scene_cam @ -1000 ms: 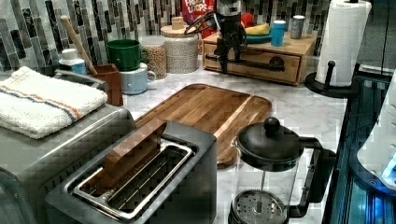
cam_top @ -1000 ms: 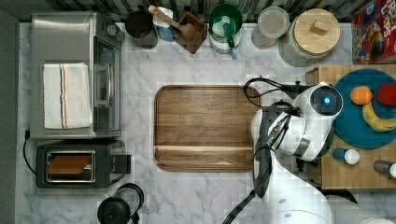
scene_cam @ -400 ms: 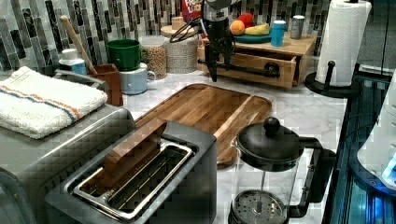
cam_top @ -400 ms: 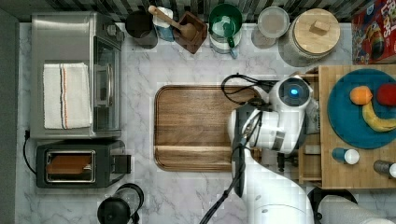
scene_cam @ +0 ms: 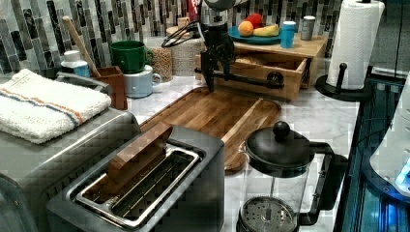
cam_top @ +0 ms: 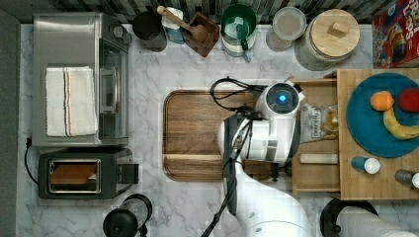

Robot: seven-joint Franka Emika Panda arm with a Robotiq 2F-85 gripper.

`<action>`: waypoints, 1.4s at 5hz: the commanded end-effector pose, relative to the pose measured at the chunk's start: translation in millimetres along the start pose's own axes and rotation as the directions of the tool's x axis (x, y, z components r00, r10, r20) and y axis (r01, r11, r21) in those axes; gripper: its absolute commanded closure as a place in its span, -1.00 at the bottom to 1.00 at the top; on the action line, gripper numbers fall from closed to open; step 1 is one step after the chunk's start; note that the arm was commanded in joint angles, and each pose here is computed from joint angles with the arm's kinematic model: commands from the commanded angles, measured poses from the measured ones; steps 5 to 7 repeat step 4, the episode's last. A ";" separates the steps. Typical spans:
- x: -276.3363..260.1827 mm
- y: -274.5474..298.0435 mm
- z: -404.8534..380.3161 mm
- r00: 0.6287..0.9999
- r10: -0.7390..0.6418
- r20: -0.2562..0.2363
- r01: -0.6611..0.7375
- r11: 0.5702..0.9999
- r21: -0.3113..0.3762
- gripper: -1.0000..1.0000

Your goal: Open the drawer.

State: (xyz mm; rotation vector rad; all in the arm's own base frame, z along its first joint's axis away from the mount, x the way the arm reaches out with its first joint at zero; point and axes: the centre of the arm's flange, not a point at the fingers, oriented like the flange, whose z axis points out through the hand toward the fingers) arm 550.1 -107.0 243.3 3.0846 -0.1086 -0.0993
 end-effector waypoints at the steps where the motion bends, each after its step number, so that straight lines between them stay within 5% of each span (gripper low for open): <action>1: -10.9 -122.7 -24.9 1.000 -0.015 -0.002 0.016 0.996 0.092 -1.00; 7: -10.9 -122.8 -24.9 1.000 -0.016 -0.002 0.016 0.996 0.092 -1.00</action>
